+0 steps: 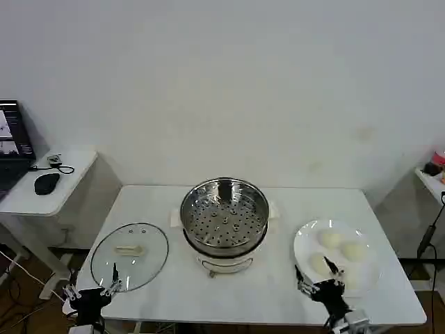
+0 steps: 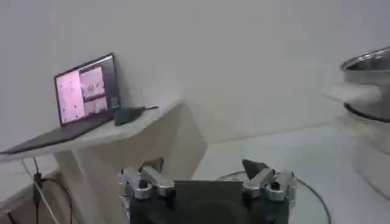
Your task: Take steamed baozi put them in steamer then cover it.
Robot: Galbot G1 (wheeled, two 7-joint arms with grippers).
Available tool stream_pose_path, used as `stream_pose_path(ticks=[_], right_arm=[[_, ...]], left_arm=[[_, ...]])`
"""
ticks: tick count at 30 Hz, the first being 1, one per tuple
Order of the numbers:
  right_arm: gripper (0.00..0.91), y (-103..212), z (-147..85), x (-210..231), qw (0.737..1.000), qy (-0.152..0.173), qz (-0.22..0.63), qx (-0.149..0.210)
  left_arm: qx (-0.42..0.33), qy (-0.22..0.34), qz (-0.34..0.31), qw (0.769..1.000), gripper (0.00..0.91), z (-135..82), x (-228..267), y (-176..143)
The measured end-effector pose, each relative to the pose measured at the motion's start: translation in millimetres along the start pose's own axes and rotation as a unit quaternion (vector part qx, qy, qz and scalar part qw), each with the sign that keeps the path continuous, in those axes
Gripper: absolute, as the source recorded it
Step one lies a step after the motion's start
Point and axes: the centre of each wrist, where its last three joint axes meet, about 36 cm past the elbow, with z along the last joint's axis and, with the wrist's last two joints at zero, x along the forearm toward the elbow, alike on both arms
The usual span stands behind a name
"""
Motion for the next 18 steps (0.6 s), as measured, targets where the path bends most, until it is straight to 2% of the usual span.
stream_pose_path(ticks=[4, 9, 14, 18], right_arm=[[0.907, -38.4, -14.3, -10.4, 0.997, 0.020, -0.006, 0.080], [0.907, -96.1, -37.0, -32.8, 0.976, 0.050, -0.033, 0.211], [0.907, -153.0, -67.0, -60.5, 0.935, 0.071, -0.073, 0.340], [0.907, -188.5, -92.5, -79.1, 0.897, 0.087, -0.119, 0.417]], left_arm=[[-0.021, -0.006, 0.011, 1.000, 0.907, -8.0, -4.4, 5.0], [-0.047, -0.009, 0.028, 0.998, 0.907, -11.3, -6.7, 7.1], [-0.072, -0.011, 0.038, 0.997, 0.907, -11.0, -6.0, 10.0], [-0.085, -0.014, 0.039, 0.996, 0.907, -13.1, -4.5, 12.5]])
